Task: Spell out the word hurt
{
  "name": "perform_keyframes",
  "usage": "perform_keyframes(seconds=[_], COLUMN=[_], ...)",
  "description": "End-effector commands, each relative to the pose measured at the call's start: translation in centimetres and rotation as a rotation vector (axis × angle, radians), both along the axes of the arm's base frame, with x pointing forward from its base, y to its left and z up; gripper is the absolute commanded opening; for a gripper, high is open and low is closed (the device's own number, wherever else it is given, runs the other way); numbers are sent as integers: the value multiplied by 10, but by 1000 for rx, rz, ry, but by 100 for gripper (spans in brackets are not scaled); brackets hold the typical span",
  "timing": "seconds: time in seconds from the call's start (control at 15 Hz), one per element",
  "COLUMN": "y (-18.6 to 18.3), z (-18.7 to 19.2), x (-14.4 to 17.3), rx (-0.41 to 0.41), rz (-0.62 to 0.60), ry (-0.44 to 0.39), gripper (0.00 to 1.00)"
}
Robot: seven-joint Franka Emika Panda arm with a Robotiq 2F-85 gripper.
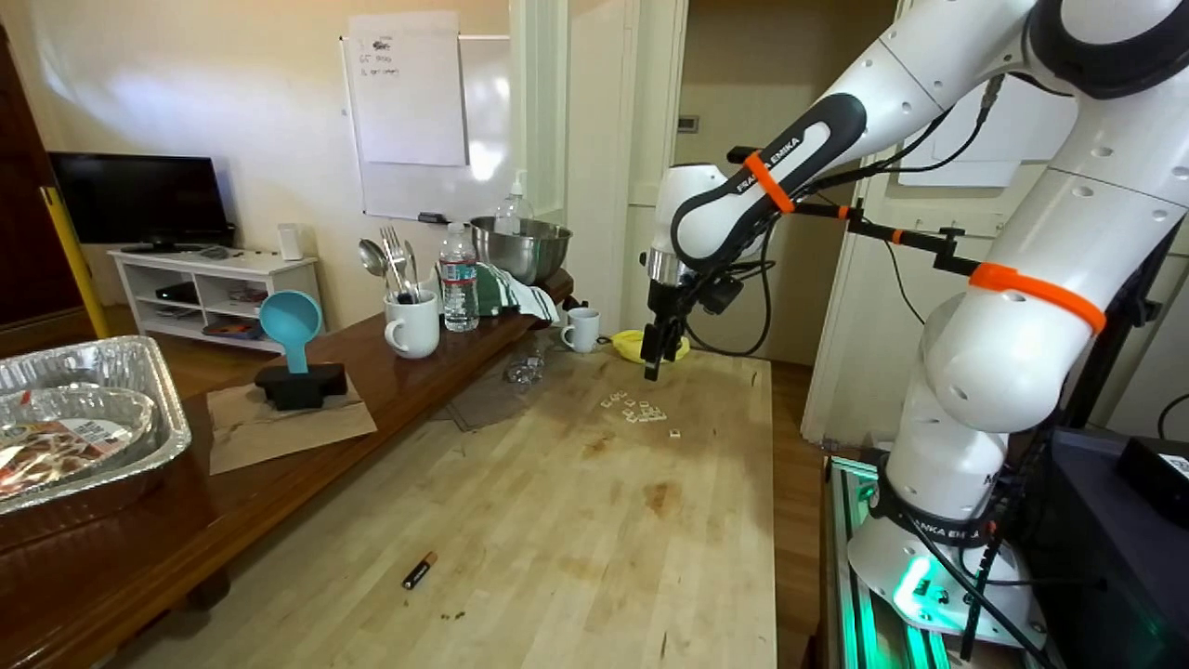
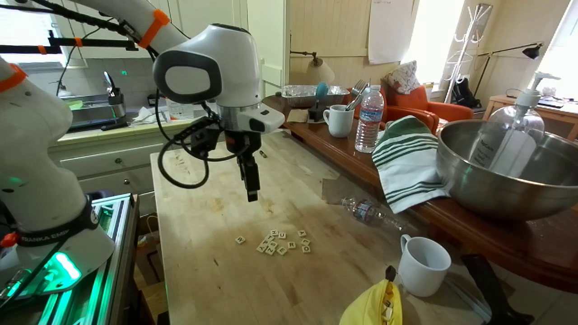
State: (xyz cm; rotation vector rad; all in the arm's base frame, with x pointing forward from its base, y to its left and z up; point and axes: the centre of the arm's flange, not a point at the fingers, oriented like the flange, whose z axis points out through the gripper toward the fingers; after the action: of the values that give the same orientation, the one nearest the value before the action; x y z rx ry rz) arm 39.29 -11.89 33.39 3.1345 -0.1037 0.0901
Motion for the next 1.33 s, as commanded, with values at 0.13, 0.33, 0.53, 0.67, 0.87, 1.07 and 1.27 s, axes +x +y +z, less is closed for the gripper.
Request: perform_keyframes(seconds=[0.13, 0.33, 0.53, 0.67, 0.87, 1.07, 1.27], y=[-7, -7, -7, -7, -7, -7, -6], z=[-13, -15, -15, -15, -15, -16, -22], x=[3, 5, 6, 6, 6, 7, 7], rx=[-6, -7, -7, -7, -7, -7, -15], rz=[34, 39, 39, 39, 40, 39, 59], ry=[-4, -2, -3, -3, -3, -12, -6], gripper=[100, 100, 100, 100, 100, 100, 100])
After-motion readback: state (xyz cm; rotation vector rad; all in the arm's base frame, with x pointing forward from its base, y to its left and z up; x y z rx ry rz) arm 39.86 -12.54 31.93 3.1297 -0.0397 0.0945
